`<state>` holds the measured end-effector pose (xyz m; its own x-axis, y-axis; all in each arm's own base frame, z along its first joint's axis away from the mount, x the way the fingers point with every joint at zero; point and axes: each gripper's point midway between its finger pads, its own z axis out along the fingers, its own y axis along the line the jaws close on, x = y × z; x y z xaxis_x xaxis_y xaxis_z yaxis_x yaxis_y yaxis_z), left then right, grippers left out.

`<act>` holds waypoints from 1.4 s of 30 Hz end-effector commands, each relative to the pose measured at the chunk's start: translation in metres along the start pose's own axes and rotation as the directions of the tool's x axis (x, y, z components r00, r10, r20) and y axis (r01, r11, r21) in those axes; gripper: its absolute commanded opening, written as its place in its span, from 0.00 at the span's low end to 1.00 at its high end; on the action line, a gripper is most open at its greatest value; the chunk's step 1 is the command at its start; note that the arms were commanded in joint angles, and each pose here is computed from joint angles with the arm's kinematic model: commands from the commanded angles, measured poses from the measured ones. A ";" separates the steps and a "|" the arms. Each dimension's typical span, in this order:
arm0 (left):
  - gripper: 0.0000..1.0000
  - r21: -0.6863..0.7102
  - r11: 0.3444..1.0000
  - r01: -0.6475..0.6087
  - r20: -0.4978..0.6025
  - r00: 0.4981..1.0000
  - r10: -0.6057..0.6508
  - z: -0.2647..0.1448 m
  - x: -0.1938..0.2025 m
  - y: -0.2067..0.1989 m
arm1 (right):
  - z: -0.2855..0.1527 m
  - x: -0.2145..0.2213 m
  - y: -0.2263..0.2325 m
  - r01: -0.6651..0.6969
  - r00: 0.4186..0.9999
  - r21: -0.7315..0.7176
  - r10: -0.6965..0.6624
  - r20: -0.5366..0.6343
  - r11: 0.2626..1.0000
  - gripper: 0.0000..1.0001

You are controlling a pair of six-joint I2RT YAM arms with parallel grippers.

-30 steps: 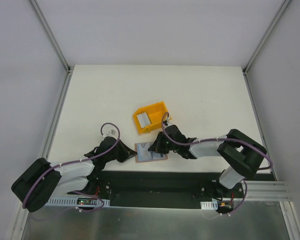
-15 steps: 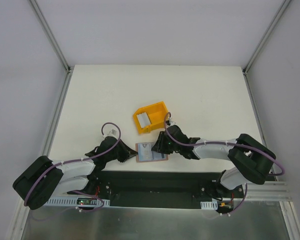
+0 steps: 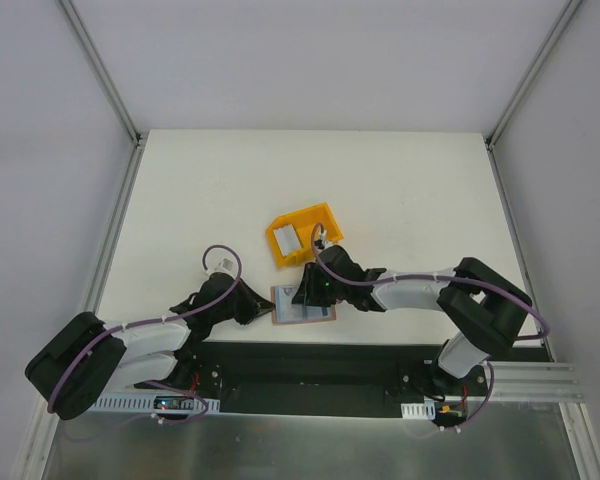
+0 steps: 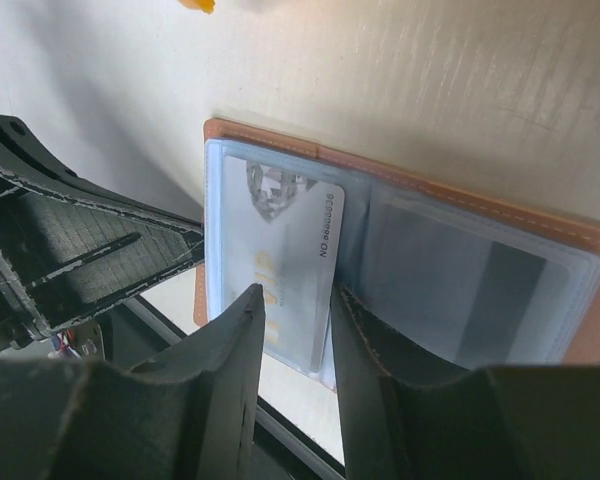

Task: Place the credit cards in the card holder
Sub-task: Insert the credit card into the card holder, then turn over the card slot in the card holder.

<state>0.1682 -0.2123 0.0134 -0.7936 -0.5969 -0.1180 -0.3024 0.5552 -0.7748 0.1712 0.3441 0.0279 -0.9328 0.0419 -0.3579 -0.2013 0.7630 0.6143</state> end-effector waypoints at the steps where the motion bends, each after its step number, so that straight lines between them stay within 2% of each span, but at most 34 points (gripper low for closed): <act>1: 0.00 -0.087 0.996 -0.002 -0.014 1.000 0.001 -0.002 0.007 0.026 | 0.001 0.000 0.020 0.040 0.999 -0.052 -0.042 -0.023 0.998 0.33; 4: 0.00 -0.090 0.996 0.000 -0.013 1.000 -0.001 -0.002 0.006 0.027 | -0.004 -0.005 0.020 0.069 0.998 -0.034 -0.069 -0.003 0.997 0.25; 6: 0.00 -0.086 0.996 -0.002 -0.012 1.000 0.001 -0.002 0.006 0.025 | -0.010 -0.009 0.015 0.099 0.995 0.006 -0.099 0.006 0.995 0.24; 12: 0.00 -0.069 0.998 -0.007 -0.011 1.000 0.006 -0.003 0.006 0.022 | -0.038 -0.032 0.001 0.210 0.972 0.185 -0.226 0.066 0.960 0.41; 20: 0.00 -0.019 1.000 -0.014 -0.009 1.000 0.014 -0.007 0.005 0.009 | -0.034 -0.021 0.021 0.370 0.924 0.300 -0.382 -0.020 0.879 0.51; 31: 0.00 0.053 0.998 -0.018 0.012 1.000 0.017 -0.014 0.002 -0.005 | -0.010 -0.006 0.032 0.429 0.902 0.325 -0.417 -0.110 0.843 0.54; 42: 0.00 0.067 0.998 -0.017 0.011 1.000 0.017 -0.016 0.003 -0.007 | -0.005 -0.004 0.041 0.436 0.899 0.312 -0.424 -0.110 0.844 0.57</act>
<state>0.1629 -0.2080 0.0299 -0.7868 -0.6020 -0.1363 -0.2583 0.5218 -0.8130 0.1610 0.3651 0.0477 -0.8010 -0.3556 -0.4816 -0.4765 0.8657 0.1532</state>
